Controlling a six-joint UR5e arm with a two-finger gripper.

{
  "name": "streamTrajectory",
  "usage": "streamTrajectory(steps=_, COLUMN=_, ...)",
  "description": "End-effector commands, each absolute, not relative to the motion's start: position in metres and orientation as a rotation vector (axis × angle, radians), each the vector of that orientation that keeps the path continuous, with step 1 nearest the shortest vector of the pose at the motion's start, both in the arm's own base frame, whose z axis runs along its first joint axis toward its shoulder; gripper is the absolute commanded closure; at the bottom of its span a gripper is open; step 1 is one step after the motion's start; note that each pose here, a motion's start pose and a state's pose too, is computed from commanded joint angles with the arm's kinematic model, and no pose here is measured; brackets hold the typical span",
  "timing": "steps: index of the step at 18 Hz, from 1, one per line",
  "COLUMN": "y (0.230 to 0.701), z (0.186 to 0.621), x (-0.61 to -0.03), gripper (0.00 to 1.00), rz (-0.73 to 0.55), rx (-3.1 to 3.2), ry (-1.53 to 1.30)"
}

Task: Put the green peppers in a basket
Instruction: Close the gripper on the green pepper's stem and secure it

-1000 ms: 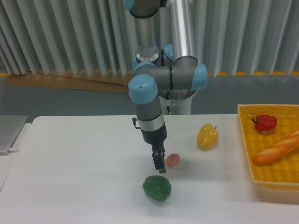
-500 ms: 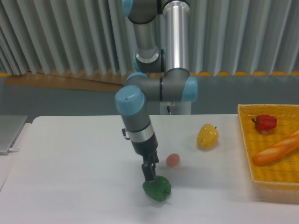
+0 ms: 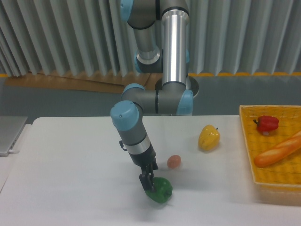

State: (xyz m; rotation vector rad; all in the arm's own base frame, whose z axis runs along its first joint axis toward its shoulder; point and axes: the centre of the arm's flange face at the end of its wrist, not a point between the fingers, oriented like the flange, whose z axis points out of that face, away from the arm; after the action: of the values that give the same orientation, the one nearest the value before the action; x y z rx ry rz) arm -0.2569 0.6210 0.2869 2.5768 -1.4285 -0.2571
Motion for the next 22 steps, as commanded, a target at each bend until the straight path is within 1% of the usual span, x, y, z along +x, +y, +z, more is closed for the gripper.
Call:
streamTrajectory(steps=5, y=0.622, z=0.278, x=-0.267, gripper=0.0, rz=-0.244, rx=2.581, ry=-1.409)
streamTrajectory(steps=22, y=0.619, z=0.305, x=-0.271, gripper=0.0, rz=-0.295, rx=2.622, ry=-1.395)
